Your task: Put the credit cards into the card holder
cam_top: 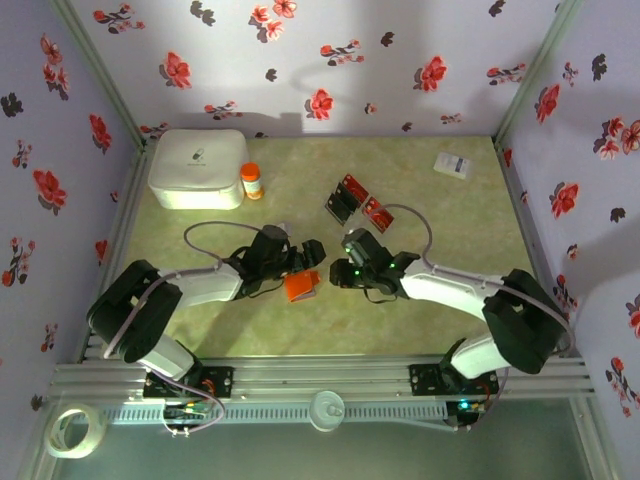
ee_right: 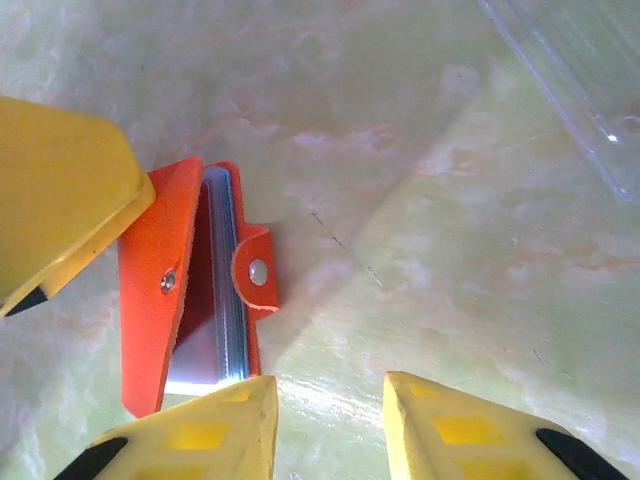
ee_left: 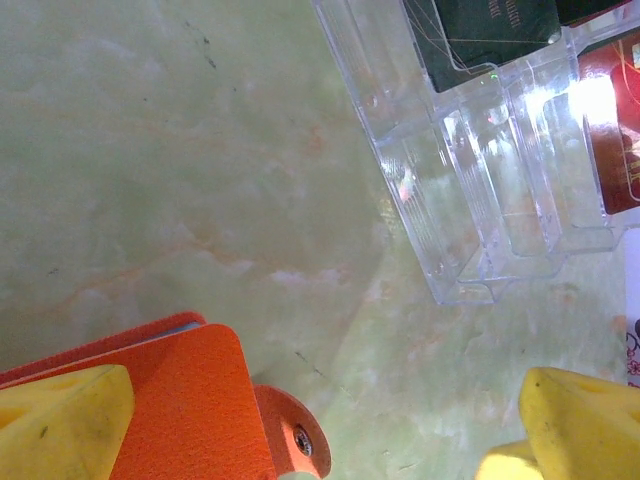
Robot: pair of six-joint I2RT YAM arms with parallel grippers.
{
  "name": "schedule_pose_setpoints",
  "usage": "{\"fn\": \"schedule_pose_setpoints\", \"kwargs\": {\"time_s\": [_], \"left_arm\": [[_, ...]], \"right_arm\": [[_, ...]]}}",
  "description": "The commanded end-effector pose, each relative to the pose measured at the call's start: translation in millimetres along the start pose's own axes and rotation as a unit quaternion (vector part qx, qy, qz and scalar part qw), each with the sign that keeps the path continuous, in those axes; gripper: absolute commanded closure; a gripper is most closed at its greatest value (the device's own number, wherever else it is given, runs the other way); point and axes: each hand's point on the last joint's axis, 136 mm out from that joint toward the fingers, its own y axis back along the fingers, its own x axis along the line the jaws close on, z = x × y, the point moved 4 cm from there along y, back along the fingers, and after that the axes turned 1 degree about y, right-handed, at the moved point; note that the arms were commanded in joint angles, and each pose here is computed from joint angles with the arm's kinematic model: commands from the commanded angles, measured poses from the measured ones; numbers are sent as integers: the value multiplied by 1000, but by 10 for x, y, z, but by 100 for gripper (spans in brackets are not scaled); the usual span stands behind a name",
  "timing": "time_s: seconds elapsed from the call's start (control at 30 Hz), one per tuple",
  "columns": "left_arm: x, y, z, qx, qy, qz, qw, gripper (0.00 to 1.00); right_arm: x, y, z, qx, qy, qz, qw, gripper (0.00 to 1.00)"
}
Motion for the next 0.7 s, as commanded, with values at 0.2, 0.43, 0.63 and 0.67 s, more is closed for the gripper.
{"fn": "schedule_pose_setpoints", "kwargs": {"time_s": [0.2,0.43,0.63,0.67], "left_arm": [[-146,62,193,6,-29,18,999,0],[-206,105,664,-9,-21,21,1000,0],[-1,249,1234,-39,4,46,998,0],[60,299,1334,-46,13,51,998,0]], "right_arm": [[234,247,159,-25,3,35,999,75],[836,257,203,-21,55,79,995,85],[1377,-63,143,17,98,108,989,87],[1427,-145,124,26,104,107,988,88]]}}
